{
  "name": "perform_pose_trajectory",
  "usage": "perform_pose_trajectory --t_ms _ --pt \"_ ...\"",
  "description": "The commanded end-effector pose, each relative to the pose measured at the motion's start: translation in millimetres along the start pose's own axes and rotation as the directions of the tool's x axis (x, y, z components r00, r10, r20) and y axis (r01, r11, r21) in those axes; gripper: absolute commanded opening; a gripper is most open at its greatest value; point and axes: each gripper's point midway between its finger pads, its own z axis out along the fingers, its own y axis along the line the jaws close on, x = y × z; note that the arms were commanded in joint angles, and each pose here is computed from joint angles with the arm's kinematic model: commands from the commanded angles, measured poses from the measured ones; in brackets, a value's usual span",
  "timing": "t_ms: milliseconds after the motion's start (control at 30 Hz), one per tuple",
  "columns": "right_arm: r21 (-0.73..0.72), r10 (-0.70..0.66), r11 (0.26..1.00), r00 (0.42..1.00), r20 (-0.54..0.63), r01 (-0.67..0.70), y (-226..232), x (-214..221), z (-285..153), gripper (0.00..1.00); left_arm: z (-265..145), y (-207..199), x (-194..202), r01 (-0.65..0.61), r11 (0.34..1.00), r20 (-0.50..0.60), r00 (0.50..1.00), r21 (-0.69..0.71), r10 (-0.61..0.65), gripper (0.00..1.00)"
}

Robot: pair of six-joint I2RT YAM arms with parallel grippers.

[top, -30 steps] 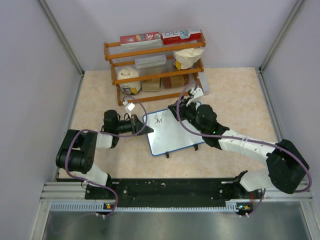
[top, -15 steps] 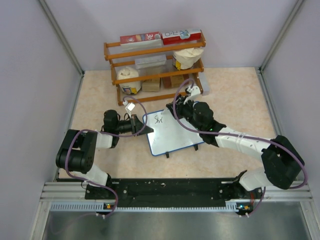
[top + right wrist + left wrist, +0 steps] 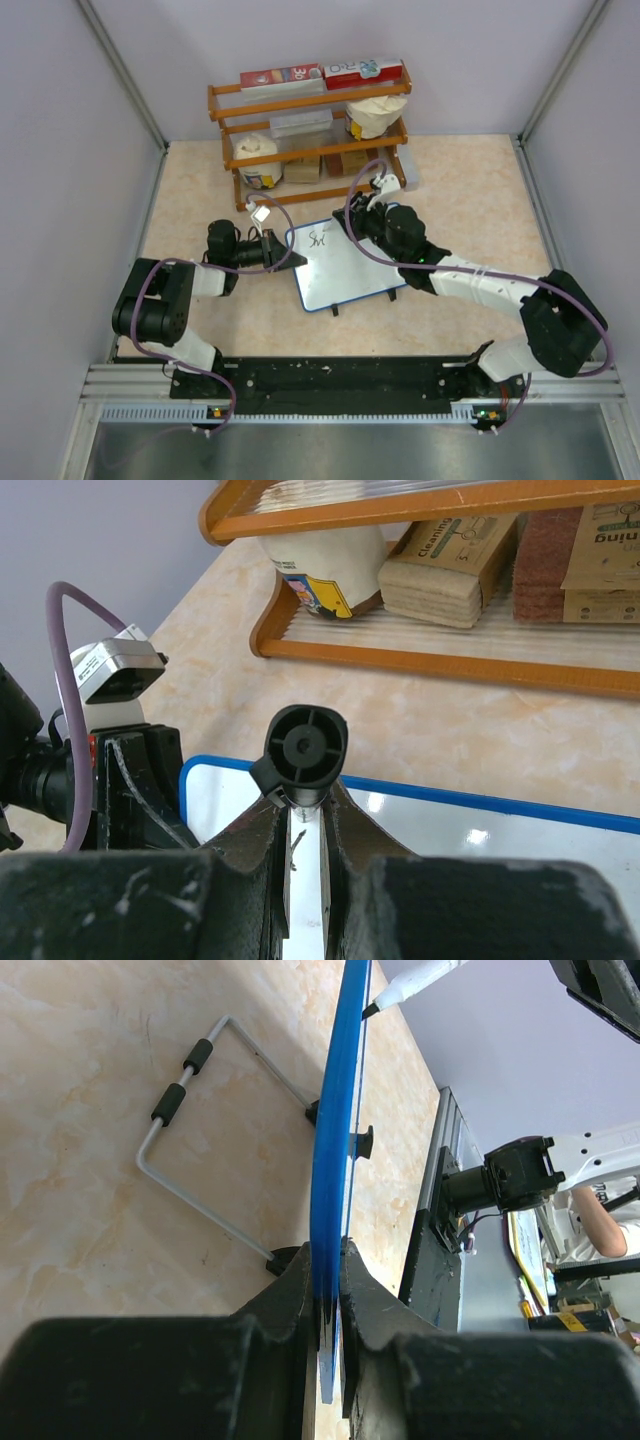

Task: Write a sentence on the whiteboard

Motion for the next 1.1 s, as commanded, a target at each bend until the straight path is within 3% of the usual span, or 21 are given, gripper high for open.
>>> perform_pose_trajectory --t_ms 0,433,1067 --pt "0.035 0.000 0.999 1.000 0.000 0.000 -9 3 3 0.00 3 9 -8 -0.040 0.999 0.025 0.999 -0.029 0.040 0.00" --pt "-0.061 0.128 0.991 0.987 0.097 -0.123 -4 -39 -6 0.00 3 9 -9 -0.041 0.999 0.026 0.999 -0.028 0.042 0.00" --pt "-0.003 0.101 0.995 0.995 0.012 -0.101 -21 -6 -3 0.00 3 9 -9 -0.042 0.999 0.026 0.999 -0.030 0.043 0.00"
